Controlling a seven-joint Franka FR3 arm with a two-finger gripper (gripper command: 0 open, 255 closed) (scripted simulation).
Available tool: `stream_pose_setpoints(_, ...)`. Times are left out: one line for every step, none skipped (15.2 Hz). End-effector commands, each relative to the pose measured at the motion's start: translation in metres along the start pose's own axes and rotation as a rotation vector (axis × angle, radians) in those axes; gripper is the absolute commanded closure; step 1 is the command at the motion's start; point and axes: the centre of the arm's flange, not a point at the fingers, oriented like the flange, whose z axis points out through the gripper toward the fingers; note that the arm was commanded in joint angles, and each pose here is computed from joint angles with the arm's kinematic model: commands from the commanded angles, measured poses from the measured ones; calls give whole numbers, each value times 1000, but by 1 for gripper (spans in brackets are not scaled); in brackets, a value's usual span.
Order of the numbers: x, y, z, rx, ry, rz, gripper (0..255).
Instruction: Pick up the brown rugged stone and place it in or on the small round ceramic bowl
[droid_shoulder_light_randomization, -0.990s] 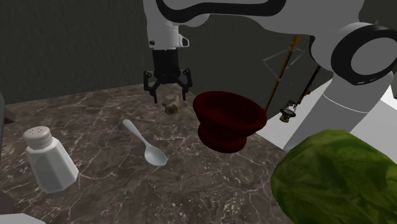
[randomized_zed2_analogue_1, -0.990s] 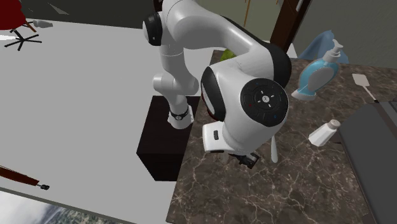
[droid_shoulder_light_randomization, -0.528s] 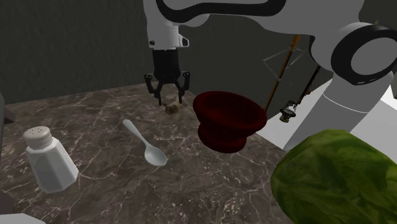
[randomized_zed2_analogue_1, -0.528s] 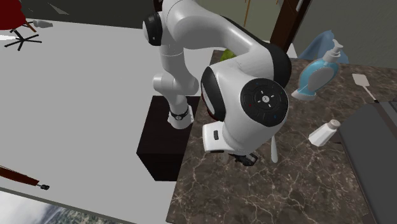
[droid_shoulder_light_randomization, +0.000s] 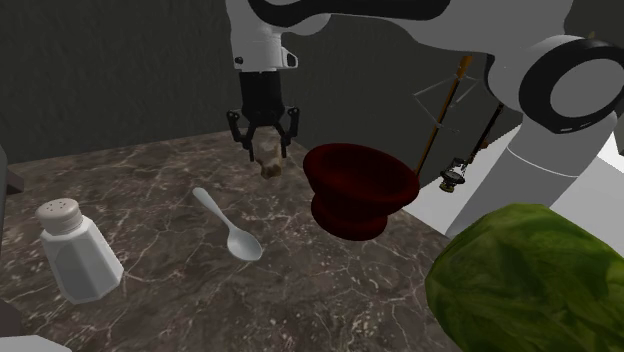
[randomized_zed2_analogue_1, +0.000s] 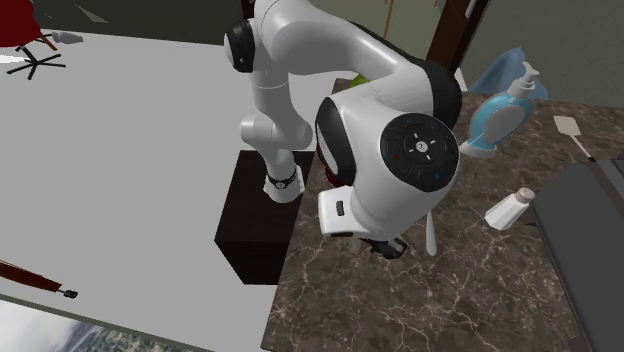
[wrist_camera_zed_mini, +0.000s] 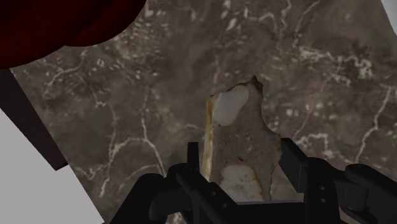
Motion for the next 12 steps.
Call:
stream_pose_setpoints(-2, 1, -10, 0, 0, 0, 255)
stream_pose_setpoints(-3, 2, -15, 0, 0, 0, 255)
stream_pose_setpoints(-4, 3, -20, 0, 0, 0, 255)
stream_pose_setpoints(-5, 4, -25, 0, 0, 0, 255)
stream_pose_setpoints(-6, 4, -30, 0, 0, 0, 255)
stream_pose_setpoints(-7, 5, -35, 0, 0, 0, 255)
stream_pose_setpoints(-8, 6, -40, 0, 0, 0, 255)
stream_pose_setpoints(-10, 6, -45, 0, 0, 0, 255)
stream_pose_setpoints(-11, 7, -51, 0, 0, 0, 255)
stream_pose_setpoints(-12, 8, -56, 0, 0, 0, 255)
stream_pose_setpoints(-13, 9, -61, 0, 0, 0, 255)
stream_pose_setpoints(-14, 9, -66, 0, 0, 0, 255)
